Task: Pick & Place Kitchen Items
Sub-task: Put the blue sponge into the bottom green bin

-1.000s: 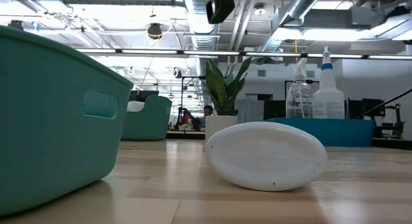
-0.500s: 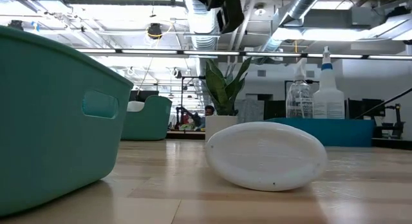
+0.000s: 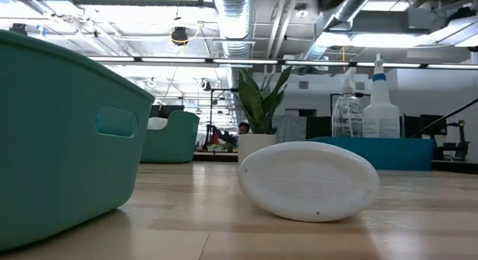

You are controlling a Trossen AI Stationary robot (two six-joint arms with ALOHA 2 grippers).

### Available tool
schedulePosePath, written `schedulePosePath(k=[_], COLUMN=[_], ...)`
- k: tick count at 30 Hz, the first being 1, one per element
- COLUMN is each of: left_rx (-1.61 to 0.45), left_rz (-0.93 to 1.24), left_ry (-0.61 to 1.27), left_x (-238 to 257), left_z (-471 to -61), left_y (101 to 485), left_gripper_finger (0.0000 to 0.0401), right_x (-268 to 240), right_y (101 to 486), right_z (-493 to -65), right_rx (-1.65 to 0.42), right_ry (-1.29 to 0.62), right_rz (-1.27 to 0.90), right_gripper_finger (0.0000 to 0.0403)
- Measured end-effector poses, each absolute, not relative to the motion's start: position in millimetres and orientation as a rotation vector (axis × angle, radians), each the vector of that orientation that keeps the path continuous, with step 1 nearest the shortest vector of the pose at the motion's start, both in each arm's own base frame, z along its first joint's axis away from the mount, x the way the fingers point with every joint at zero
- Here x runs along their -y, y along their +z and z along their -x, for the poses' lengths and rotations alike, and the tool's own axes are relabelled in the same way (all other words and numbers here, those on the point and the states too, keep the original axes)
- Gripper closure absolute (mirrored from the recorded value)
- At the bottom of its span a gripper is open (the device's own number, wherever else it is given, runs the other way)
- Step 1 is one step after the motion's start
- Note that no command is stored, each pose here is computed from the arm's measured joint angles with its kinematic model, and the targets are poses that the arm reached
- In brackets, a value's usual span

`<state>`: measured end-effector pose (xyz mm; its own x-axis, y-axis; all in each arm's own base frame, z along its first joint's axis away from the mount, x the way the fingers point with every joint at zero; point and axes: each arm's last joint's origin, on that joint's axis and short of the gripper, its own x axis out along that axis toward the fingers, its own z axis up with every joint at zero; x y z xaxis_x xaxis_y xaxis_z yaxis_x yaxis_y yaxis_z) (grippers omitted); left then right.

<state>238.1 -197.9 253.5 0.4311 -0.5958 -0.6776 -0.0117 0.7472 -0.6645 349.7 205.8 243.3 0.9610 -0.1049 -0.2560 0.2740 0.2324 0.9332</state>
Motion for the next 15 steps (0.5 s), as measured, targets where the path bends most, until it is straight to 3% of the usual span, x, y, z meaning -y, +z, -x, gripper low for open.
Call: schedulePosePath(k=[15], left_rx=[-1.103], left_rz=[0.788], left_ry=[-0.307], left_x=[165.1], left_z=[-284.7], left_y=[225.7], left_gripper_finger=[0.0398], right_x=[-286.9], right_y=[239.4], right_z=[-273.6], right_rx=[-0.072], right_ry=[-0.289], right_rz=[-1.266], right_gripper_finger=[0.0184])
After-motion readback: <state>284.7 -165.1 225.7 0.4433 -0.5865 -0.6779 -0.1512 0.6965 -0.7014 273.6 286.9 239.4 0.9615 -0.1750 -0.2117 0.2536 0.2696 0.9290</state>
